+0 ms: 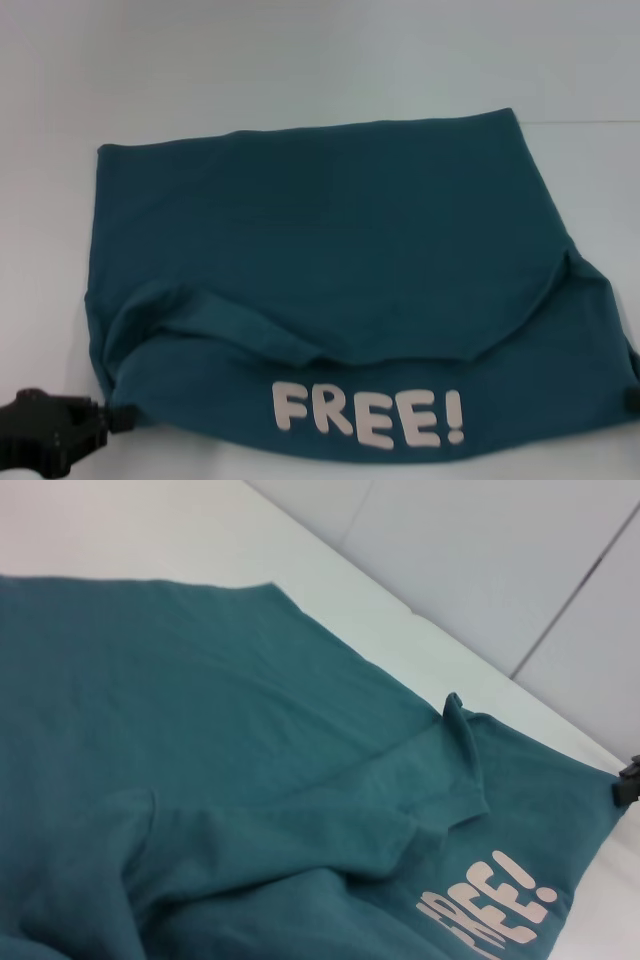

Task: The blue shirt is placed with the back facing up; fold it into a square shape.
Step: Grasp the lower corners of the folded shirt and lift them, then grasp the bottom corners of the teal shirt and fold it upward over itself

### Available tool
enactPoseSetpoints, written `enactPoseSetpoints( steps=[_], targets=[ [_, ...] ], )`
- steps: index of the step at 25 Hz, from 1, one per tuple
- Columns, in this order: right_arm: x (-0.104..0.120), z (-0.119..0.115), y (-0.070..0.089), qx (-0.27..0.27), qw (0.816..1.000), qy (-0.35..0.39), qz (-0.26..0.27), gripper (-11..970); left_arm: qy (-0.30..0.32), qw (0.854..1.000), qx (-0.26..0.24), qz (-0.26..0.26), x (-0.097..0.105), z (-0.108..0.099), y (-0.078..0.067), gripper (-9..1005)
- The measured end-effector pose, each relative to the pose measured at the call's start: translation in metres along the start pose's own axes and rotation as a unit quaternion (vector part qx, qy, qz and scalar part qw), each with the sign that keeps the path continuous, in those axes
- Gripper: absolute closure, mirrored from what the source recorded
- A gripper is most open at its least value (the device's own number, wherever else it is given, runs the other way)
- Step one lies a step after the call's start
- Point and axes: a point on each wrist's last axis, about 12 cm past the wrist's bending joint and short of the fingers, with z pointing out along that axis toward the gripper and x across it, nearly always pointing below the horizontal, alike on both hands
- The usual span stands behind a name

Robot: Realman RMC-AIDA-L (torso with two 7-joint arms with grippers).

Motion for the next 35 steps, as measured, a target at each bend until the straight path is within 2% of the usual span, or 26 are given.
enactPoseSetpoints(
  steps=[12,24,30,35],
  targets=[
    [0.033,-0.027,0.014,-0.028,0.999,0.022,0.005,921,0.039,0.997,0.053,-0.036,0.020,-0.011,-0.016,953],
    [0.055,-0.041,0.026,-0.053,0.998,0.040,0.015,921,0.060,0.994,0.070,-0.059,0.032,-0.016,-0.023,953],
    [0.051,-0.041,0.024,-0.047,0.998,0.029,0.015,920,0.050,0.995,0.063,-0.066,0.032,-0.020,-0.022,954],
    [0.031,-0.036,0.017,-0.042,0.999,0.004,0.001,921,0.028,0.996,0.058,-0.055,0.014,-0.018,-0.012,954]
  ],
)
